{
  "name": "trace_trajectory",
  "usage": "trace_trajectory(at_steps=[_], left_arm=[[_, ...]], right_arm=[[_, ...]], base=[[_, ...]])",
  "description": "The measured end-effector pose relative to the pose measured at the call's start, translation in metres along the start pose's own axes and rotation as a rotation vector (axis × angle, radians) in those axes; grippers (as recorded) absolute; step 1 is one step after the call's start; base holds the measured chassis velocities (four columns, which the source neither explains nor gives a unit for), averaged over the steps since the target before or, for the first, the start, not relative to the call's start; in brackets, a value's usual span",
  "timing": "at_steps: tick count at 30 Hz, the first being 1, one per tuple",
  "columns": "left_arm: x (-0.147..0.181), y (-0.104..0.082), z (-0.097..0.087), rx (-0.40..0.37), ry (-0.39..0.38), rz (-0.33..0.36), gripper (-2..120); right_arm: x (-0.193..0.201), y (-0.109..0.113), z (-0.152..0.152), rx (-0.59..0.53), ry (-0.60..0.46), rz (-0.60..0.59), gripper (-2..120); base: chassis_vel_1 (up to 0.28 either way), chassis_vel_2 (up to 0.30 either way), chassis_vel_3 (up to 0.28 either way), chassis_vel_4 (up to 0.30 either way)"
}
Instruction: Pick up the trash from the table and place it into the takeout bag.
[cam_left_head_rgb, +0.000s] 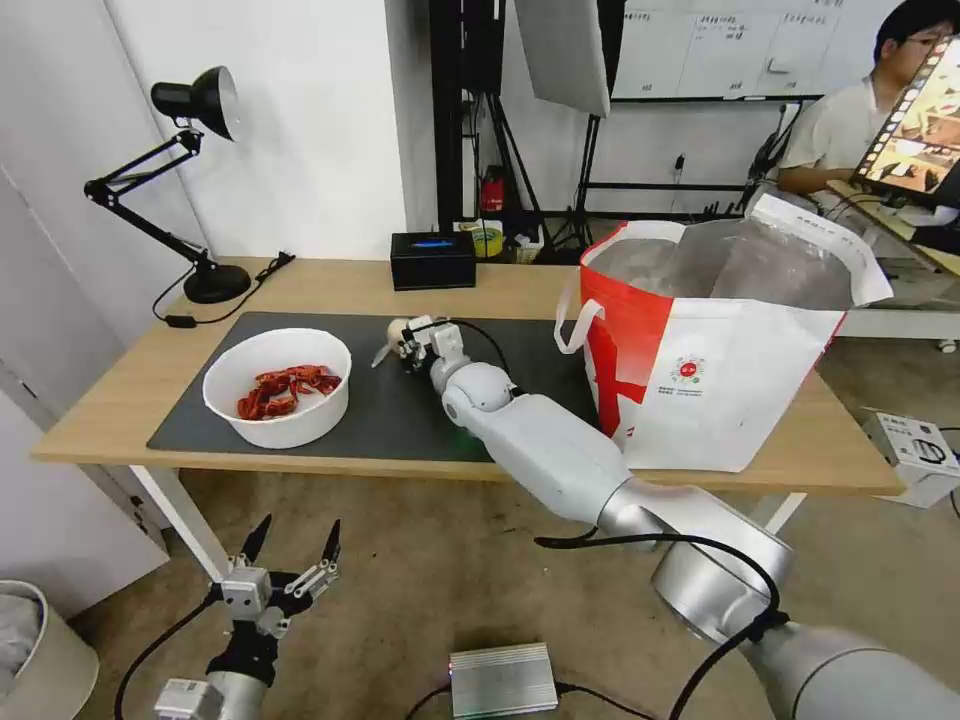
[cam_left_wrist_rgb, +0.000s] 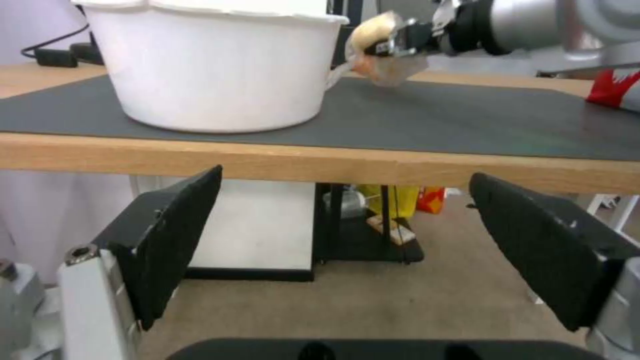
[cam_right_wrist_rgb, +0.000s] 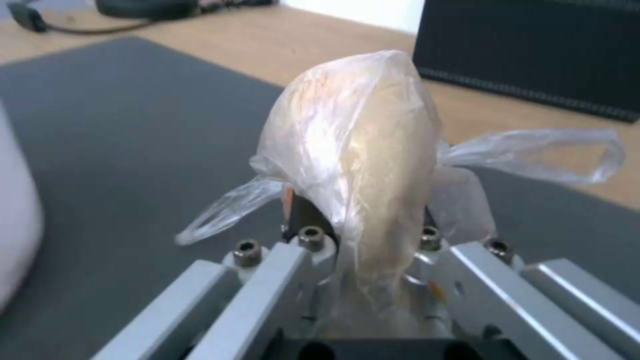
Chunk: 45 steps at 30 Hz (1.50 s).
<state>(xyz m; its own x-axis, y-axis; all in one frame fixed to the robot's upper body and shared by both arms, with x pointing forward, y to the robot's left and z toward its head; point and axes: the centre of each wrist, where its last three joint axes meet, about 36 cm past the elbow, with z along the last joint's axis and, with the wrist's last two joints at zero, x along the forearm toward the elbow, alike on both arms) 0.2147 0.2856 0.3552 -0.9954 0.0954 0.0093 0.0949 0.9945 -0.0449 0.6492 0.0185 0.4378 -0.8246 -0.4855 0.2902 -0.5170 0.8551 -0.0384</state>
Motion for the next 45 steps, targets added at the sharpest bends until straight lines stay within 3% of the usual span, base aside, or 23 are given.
trace_trajectory(at_steps=[8,15,22,35,45], left_arm=[[0.001,0.007,-0.002,-0.005,-0.005,-0.011,100],[0.000,0.011,-0.002,-0.007,-0.010,-0.008,100],[-0.001,0.017,-0.006,-0.021,-0.010,-0.002,100],[-0.009,0.032,-0.013,-0.043,-0.006,0.012,100],[-0.010,0.033,-0.011,-0.049,0.008,0.020,100]], right_arm=[[0.027,-0.003,-0.009,0.033,-0.067,-0.010,7],[0.076,-0.029,0.001,0.061,-0.155,-0.014,6],[0.143,-0.043,0.018,0.082,-0.269,-0.094,6],[0.245,-0.057,0.038,0.073,-0.368,-0.132,6],[0.321,-0.071,0.061,0.117,-0.422,-0.132,6]], base=[[0.000,0.000,0.000,0.000],[0.000,0.000,0.000,0.000],[0.000,0.000,0.000,0.000],[0.000,0.000,0.000,0.000],[0.000,0.000,0.000,0.000]])
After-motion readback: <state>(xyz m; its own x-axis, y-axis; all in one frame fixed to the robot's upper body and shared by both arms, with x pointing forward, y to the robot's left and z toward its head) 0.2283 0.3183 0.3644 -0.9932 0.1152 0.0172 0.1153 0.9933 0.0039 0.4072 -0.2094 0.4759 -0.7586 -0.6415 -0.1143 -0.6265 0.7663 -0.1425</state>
